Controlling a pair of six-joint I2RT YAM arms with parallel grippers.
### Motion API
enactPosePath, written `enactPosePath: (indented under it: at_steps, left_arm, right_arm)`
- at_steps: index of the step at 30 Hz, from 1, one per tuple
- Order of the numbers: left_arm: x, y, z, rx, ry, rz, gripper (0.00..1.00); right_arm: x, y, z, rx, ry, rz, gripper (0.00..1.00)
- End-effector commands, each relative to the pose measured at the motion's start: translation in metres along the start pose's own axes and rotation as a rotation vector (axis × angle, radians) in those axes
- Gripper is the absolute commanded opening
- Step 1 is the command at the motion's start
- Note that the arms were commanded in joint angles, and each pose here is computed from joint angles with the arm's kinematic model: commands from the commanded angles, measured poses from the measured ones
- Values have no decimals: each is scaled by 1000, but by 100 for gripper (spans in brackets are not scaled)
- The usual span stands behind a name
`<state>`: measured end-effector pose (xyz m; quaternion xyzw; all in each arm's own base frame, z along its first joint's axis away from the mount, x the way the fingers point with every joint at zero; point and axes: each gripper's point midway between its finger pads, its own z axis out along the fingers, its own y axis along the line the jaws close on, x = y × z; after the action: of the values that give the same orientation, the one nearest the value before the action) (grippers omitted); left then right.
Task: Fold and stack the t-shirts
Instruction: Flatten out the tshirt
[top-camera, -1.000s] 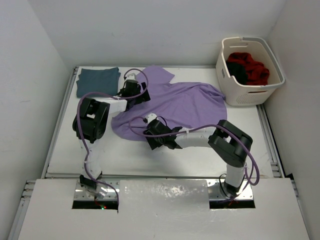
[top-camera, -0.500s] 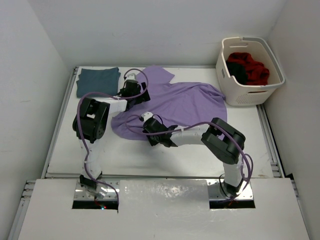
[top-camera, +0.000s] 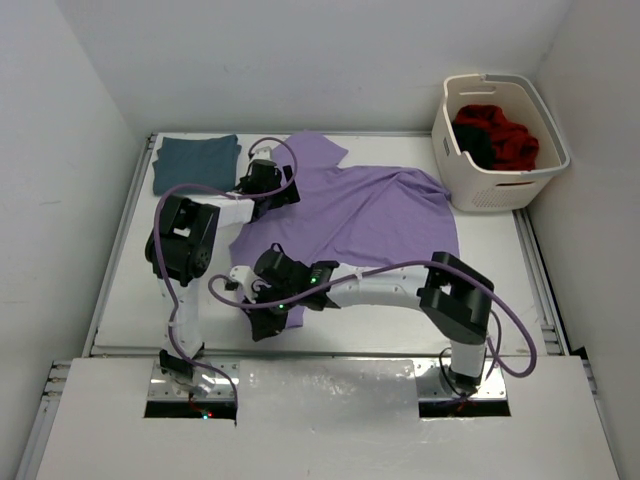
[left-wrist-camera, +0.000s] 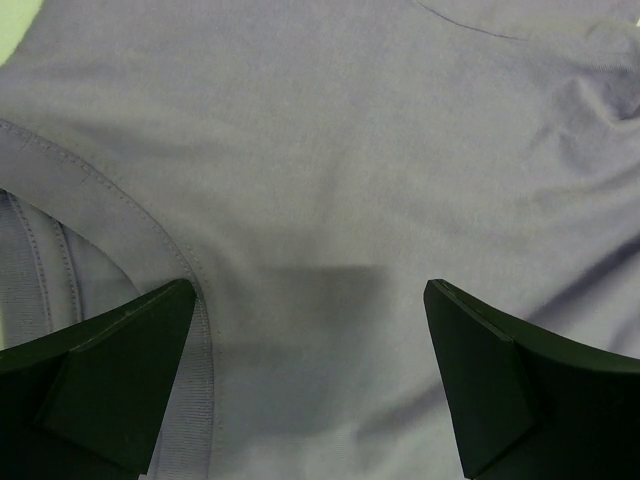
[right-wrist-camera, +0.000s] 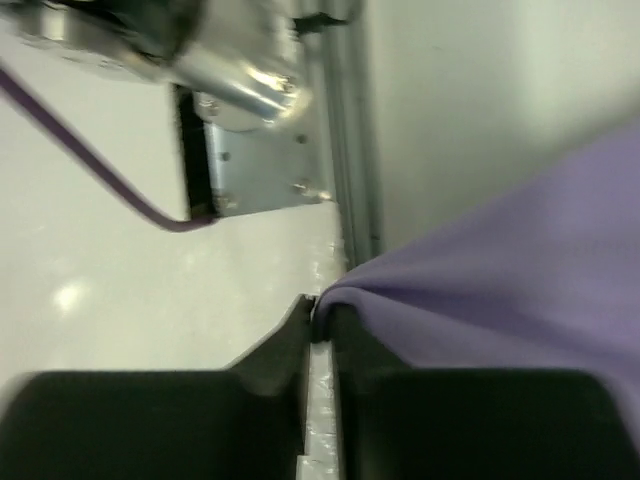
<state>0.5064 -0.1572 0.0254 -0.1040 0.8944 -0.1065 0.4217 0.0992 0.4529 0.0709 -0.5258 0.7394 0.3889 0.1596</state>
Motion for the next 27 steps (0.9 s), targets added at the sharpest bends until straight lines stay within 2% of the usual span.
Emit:
enactPosePath:
  at_steps: [1, 4, 6, 7, 8, 10, 12, 13, 14, 15, 17, 18, 20, 23, 27]
  left_arm:
    - [-13, 2, -1, -1, -24, 13, 100]
    - [-10, 3, -1, -3, -13, 22, 100]
    - [-10, 3, -2, -2, -13, 25, 100]
    - [-11, 3, -4, -1, -11, 30, 100]
    - [-11, 3, -5, -3, -11, 33, 100]
    - [-20, 1, -12, 0, -32, 33, 100]
    - [-29, -2, -19, 7, -53, 33, 100]
    - [-31, -2, -21, 8, -58, 32, 100]
    - [-35, -2, -22, 2, -68, 33, 100]
    - [-37, -2, -24, 0, -74, 35, 100]
    - [-44, -1, -25, -14, -87, 40, 100]
    - [-48, -2, -26, -12, -96, 47, 100]
    - [-59, -8, -25, -2, -119, 51, 100]
    - [-70, -13, -17, -3, -129, 67, 100]
    - [-62, -13, 12, -22, -83, 97, 100]
  right_arm:
    - [-10, 23, 7, -191, 3, -19, 15]
    - [-29, 37, 11, -273, -37, -30, 21]
    - [-36, 47, 2, -315, -61, -43, 33]
    - [-37, 41, -2, -276, -65, -41, 49]
    - [-37, 25, -3, -180, -77, -43, 99]
    - [-33, 6, -24, -88, -93, 3, 99]
    - [-39, -29, -50, 0, -168, 111, 99]
    - [-18, -45, -58, 42, -162, 180, 99]
    - [-25, -71, -87, 118, -233, 228, 99]
    - [-11, -88, -100, 191, -214, 271, 99]
    - [17, -136, -133, 447, -163, 303, 99]
    - [37, -173, -170, 657, -133, 373, 99]
    - [60, -213, -215, 832, -140, 491, 99]
    - [95, -258, -270, 1016, -157, 639, 99]
    - [122, -301, -304, 1144, -97, 706, 99]
